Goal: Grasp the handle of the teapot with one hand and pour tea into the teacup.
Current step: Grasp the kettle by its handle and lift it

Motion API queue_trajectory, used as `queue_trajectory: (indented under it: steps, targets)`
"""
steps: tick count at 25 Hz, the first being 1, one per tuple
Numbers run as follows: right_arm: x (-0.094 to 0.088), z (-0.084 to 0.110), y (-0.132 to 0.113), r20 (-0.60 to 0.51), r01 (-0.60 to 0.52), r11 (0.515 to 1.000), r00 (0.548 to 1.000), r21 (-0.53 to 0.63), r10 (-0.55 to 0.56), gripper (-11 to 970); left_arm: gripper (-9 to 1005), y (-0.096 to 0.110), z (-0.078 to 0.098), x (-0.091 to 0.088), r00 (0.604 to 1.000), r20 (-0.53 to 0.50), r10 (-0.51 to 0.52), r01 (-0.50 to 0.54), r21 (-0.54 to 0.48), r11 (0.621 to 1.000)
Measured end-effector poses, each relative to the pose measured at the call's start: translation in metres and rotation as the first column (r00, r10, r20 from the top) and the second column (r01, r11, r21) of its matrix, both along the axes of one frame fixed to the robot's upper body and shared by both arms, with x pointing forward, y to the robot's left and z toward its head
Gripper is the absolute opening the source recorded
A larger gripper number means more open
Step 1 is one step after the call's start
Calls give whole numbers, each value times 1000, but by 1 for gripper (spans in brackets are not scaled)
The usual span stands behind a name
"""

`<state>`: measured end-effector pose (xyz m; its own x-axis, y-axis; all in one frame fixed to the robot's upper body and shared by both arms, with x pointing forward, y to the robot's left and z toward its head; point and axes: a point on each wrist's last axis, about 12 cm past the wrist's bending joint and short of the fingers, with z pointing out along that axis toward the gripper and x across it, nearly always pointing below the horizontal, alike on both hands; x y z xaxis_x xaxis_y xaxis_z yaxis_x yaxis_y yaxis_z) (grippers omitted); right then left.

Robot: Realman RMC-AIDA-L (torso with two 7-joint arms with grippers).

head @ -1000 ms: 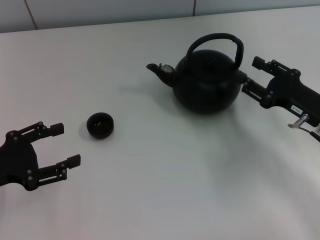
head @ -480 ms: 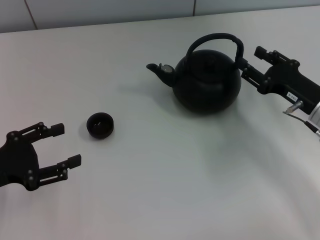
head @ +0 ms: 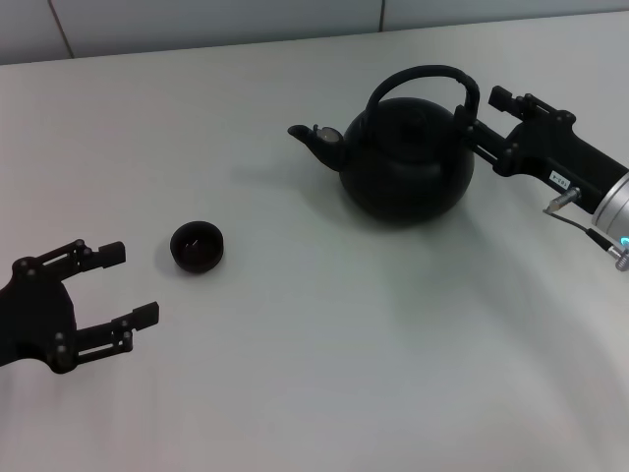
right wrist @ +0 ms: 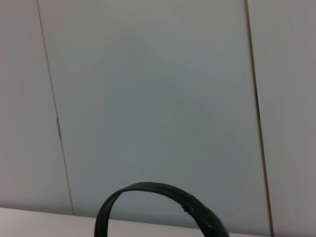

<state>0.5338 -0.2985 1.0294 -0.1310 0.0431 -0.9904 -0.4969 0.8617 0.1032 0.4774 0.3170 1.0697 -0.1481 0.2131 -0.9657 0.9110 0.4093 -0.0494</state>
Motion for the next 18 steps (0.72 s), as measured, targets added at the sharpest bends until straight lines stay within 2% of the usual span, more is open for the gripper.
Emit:
queue_trajectory:
  steps: [18]
  targets:
    - [11, 0, 3, -20, 39, 999, 999, 3, -39, 581, 803, -3, 1, 4, 1000, 5, 0, 0, 1, 1000]
